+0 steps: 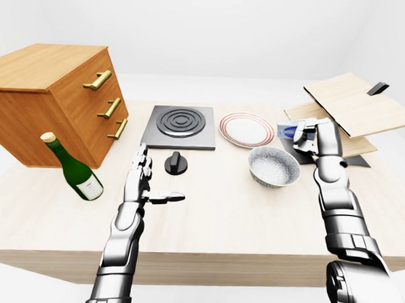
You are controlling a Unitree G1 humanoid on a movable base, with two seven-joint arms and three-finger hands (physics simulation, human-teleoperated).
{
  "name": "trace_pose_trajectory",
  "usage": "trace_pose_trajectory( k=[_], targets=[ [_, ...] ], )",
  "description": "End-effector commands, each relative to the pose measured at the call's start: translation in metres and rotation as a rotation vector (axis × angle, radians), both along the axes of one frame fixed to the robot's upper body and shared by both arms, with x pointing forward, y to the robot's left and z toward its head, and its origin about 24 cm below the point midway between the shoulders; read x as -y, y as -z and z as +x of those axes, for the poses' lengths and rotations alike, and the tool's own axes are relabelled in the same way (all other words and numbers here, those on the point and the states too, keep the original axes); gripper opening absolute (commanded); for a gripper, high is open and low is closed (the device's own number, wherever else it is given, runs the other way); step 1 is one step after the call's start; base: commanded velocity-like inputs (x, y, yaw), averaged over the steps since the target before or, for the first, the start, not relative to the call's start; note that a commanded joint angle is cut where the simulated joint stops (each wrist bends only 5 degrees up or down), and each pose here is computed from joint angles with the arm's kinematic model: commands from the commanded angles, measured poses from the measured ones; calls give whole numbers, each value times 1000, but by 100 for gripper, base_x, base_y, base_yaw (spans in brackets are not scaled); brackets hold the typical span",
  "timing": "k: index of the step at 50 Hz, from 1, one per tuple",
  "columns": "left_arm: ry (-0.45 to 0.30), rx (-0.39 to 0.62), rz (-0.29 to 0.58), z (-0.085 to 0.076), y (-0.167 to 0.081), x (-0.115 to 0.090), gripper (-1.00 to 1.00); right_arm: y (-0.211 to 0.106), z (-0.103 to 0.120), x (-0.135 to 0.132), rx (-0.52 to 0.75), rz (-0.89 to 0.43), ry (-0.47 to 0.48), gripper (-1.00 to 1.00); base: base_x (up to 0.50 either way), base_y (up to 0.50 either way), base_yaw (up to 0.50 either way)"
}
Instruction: Pick up the cream cheese and put it in the bowl.
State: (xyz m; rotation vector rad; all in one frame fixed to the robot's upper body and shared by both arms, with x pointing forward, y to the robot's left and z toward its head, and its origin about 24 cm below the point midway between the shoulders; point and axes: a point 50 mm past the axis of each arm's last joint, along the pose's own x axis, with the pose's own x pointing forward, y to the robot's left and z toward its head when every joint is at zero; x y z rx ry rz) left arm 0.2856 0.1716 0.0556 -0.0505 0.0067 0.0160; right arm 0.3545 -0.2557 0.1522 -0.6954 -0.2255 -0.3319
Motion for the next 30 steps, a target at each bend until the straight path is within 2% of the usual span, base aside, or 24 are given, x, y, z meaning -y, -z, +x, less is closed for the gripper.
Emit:
trace_pose_trajectory(
  k=[1, 13, 18, 30],
  targets=[
    [-3, 2, -5, 1, -2, -1, 100, 13, 6, 27, -129, -127, 117, -100, 0, 0, 0],
    [-6, 1, -10, 0, -2, -2, 100, 23, 11, 18, -213, -150, 59, -100, 0, 0, 0],
    [-3, -1, -11, -1, -1, -2, 100, 34, 13, 16, -265, -212, 76, -100, 0, 0, 0],
    [-6, -4, -11, 0, 0, -2, 100, 56, 16, 9, -359, -236, 68, -100, 0, 0, 0]
  ],
)
